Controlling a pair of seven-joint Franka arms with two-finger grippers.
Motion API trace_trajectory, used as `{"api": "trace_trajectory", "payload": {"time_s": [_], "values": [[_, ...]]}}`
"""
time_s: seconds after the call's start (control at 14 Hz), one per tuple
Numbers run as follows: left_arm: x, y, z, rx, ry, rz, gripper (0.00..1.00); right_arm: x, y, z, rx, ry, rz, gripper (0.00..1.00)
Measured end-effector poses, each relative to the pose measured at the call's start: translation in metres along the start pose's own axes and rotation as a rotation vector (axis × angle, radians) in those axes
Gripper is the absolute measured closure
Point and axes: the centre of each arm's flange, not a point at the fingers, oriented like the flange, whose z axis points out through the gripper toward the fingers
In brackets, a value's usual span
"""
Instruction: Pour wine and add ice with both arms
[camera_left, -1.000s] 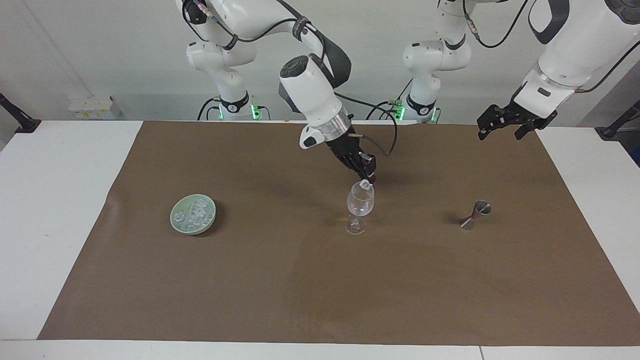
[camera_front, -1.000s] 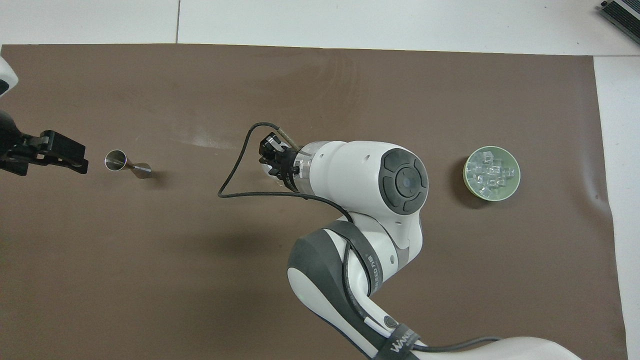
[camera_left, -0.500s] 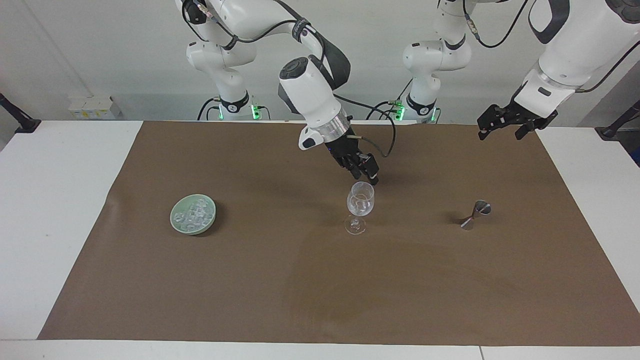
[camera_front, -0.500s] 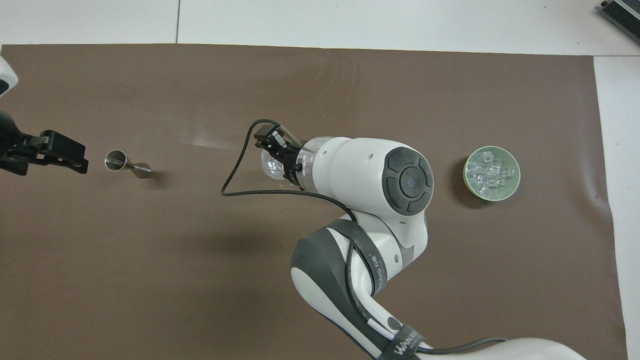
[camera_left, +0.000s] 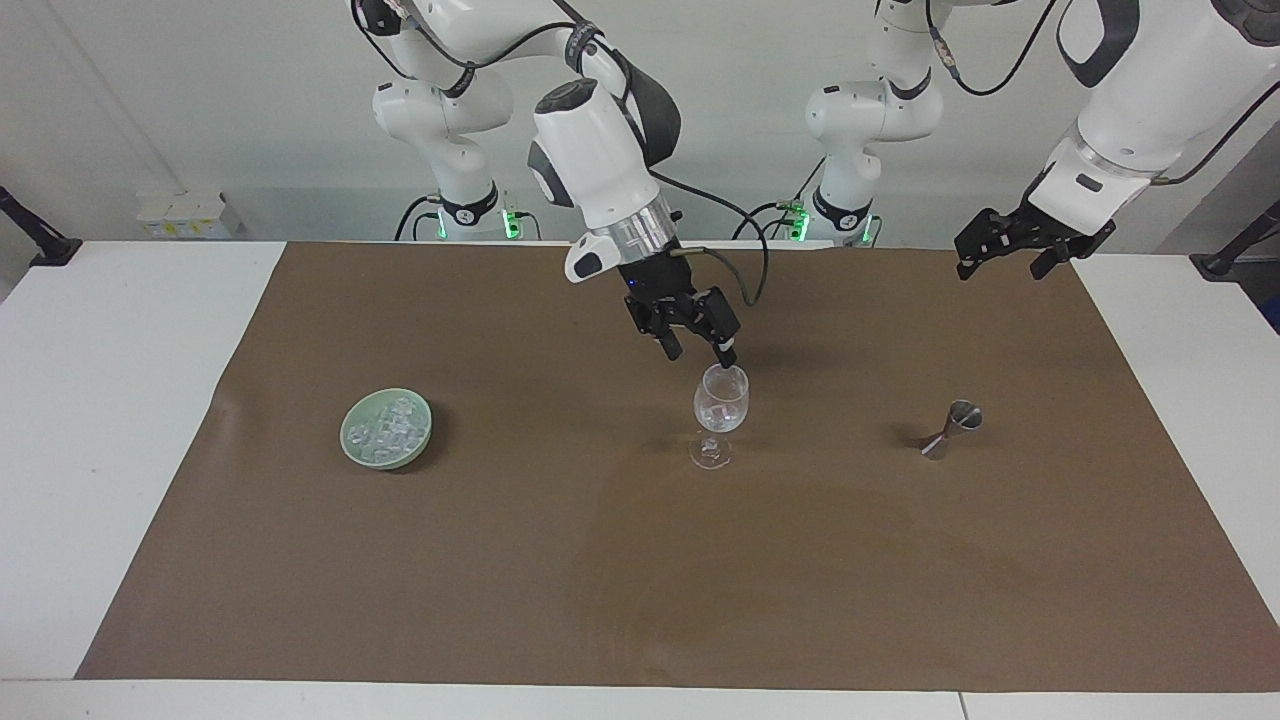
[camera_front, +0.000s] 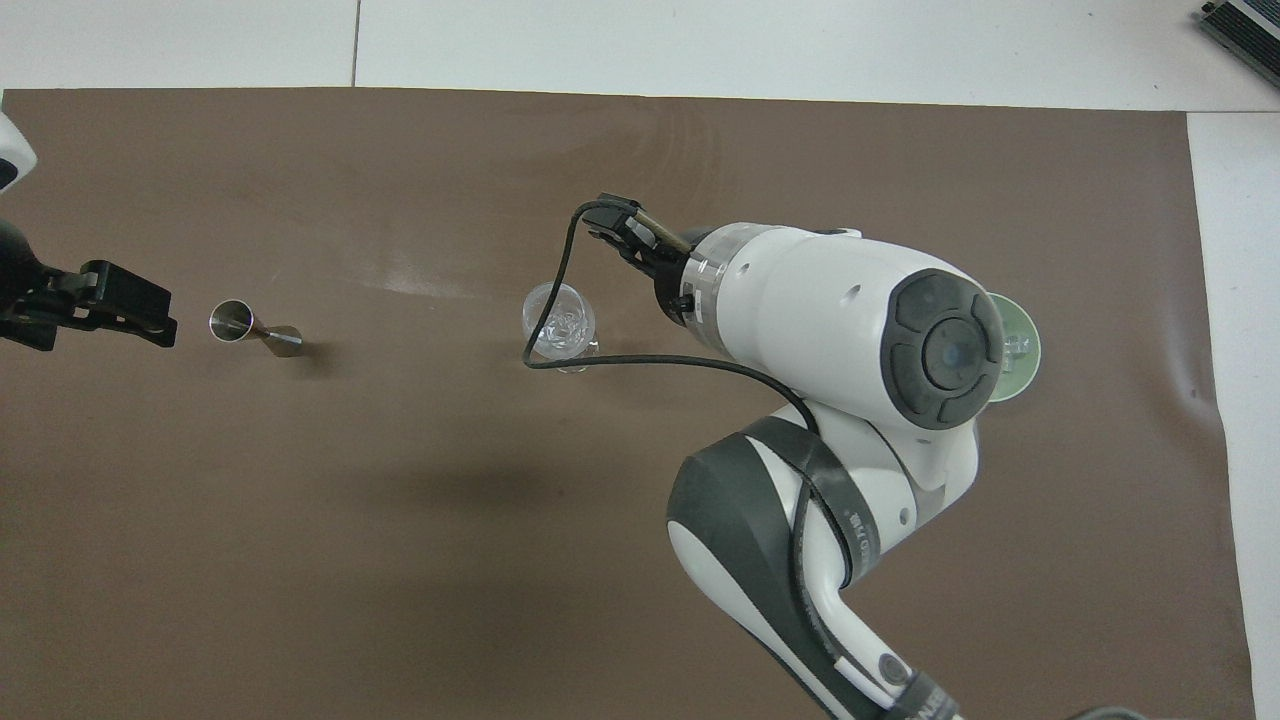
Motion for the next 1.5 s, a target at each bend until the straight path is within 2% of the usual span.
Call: {"api": "trace_trajectory", "payload": {"time_s": [0.36, 0.57, 0.71, 0.86, 1.07, 1.5], "values": [[-0.002, 0.003, -0.003, 0.001, 0.006, 0.006, 0.0, 0.055, 0.049, -0.061, -0.182, -0.024, -0.234, 0.0], [-0.009, 0.003, -0.012, 0.001, 0.023, 0.006, 0.0, 0.069, 0.073, -0.08, -0.27, -0.069, -0.304, 0.0], [-0.012, 0.004, -0.014, 0.001, 0.027, 0.006, 0.0, 0.087, 0.098, -0.103, -0.367, -0.085, -0.354, 0.0], [-0.011, 0.001, -0.013, 0.001, 0.024, 0.002, 0.0, 0.104, 0.113, -0.132, -0.428, -0.1, -0.395, 0.0], [-0.011, -0.007, -0.012, 0.0, 0.021, -0.014, 0.0, 0.117, 0.116, -0.161, -0.464, -0.108, -0.449, 0.0], [-0.01, -0.012, -0.011, 0.0, 0.019, -0.023, 0.0, 0.13, 0.127, -0.179, -0.481, -0.135, -0.48, 0.0]]}}
